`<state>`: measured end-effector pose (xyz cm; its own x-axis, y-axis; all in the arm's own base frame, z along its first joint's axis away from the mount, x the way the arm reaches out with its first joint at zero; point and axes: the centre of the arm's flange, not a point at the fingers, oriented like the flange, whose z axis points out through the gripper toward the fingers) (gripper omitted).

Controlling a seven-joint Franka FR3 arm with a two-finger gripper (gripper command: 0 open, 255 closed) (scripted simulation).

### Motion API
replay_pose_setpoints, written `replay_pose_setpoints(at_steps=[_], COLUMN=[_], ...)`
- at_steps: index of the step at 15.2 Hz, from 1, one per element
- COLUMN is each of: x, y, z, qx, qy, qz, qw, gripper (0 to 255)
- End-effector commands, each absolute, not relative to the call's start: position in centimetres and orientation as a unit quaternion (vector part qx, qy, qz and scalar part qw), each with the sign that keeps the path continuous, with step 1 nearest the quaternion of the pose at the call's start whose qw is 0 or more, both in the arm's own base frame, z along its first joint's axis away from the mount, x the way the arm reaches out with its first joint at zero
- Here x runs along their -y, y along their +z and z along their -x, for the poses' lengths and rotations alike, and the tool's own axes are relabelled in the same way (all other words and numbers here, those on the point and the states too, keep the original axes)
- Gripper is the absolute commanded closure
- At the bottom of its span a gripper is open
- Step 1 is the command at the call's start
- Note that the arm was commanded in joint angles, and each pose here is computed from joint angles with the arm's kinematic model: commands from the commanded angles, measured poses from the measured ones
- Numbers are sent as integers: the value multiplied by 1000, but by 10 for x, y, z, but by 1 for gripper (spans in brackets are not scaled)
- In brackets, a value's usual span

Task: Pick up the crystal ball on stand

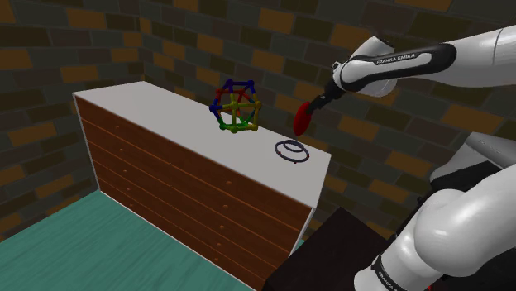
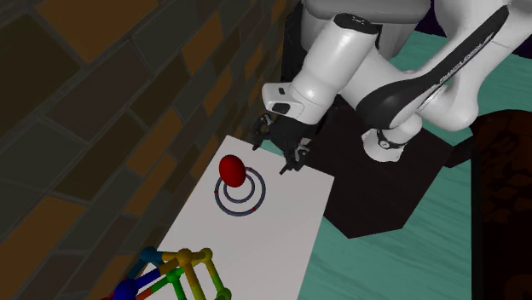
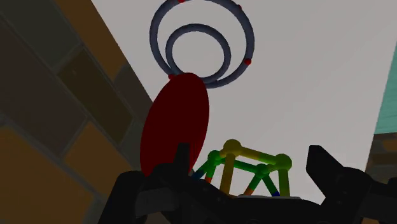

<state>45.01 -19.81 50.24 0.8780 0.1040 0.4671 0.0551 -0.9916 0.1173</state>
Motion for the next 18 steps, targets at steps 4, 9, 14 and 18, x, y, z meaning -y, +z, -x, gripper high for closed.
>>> replay_pose_setpoints(at_steps=[4, 9, 14, 18], x=[242, 266, 266, 266], y=[492, 479, 453, 450], z=[-486, -508, -508, -507], qx=[-52, -58, -58, -58], qy=[296, 326, 326, 326], qz=[-952, -941, -941, -941], qw=[63, 69, 69, 69], gripper=[0, 0, 0, 255])
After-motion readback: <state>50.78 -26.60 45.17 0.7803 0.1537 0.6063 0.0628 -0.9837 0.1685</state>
